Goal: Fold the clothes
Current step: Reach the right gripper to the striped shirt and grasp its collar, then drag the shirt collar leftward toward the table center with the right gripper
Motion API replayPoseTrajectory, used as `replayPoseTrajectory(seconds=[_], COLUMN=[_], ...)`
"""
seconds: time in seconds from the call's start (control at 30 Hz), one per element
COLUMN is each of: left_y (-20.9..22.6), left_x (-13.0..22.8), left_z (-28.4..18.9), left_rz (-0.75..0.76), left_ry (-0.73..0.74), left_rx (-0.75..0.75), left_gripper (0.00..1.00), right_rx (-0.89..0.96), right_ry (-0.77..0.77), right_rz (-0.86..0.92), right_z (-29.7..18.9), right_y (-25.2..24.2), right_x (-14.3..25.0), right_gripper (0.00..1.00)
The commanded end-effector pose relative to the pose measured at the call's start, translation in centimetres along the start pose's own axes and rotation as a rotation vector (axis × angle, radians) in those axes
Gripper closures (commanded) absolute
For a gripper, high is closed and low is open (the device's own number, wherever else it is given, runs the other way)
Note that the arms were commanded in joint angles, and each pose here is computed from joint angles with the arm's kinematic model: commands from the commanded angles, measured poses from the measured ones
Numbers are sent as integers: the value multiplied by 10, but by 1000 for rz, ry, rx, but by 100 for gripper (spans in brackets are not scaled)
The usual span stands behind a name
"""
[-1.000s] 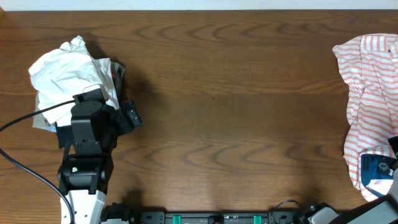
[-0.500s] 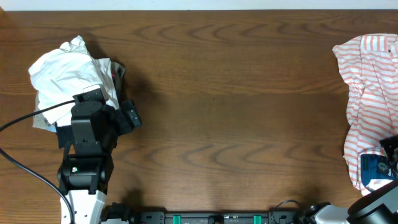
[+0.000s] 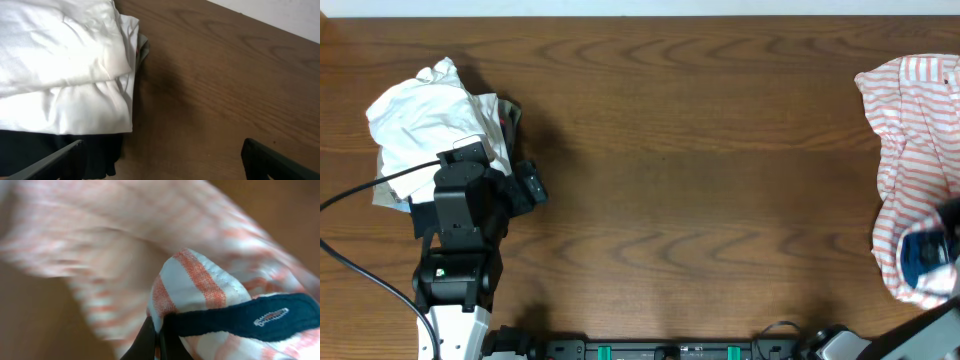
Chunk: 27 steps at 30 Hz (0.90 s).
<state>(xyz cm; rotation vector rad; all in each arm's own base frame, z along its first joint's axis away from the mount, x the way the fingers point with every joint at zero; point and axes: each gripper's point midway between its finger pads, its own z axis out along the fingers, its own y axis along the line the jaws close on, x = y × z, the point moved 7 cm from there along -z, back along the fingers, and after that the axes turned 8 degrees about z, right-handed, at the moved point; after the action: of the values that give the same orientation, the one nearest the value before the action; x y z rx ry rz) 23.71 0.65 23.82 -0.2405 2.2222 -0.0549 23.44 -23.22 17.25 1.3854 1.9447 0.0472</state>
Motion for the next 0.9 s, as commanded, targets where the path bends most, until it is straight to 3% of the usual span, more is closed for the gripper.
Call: replayPoseTrajectory(seconds=[0.0,0.13,0.37,0.73,0.87], left_y=[-1,-1,-1,-1,-1], left_x=[-9,-9,-10,-9,-9], left_z=[-3,-3,-3,2,4], left_rz=[-7,-7,-8,-7,-7], left_ry=[-23,-24,-28,-14,-7], left_rx=[2,1,2,0,-2], left_gripper=[2,2,2,2,2], right_rx=[-325,-501,-679,-937,-1060], right_ry=[19,80,247,508,572], right_rz=[-147,-307,-580,-972,-1038], right_z=[-36,-60,-81,-90,-98], right_y=[78,142,217,261,268], right_x=[3,42,150,319,366], right_gripper=[99,99,99,99,99])
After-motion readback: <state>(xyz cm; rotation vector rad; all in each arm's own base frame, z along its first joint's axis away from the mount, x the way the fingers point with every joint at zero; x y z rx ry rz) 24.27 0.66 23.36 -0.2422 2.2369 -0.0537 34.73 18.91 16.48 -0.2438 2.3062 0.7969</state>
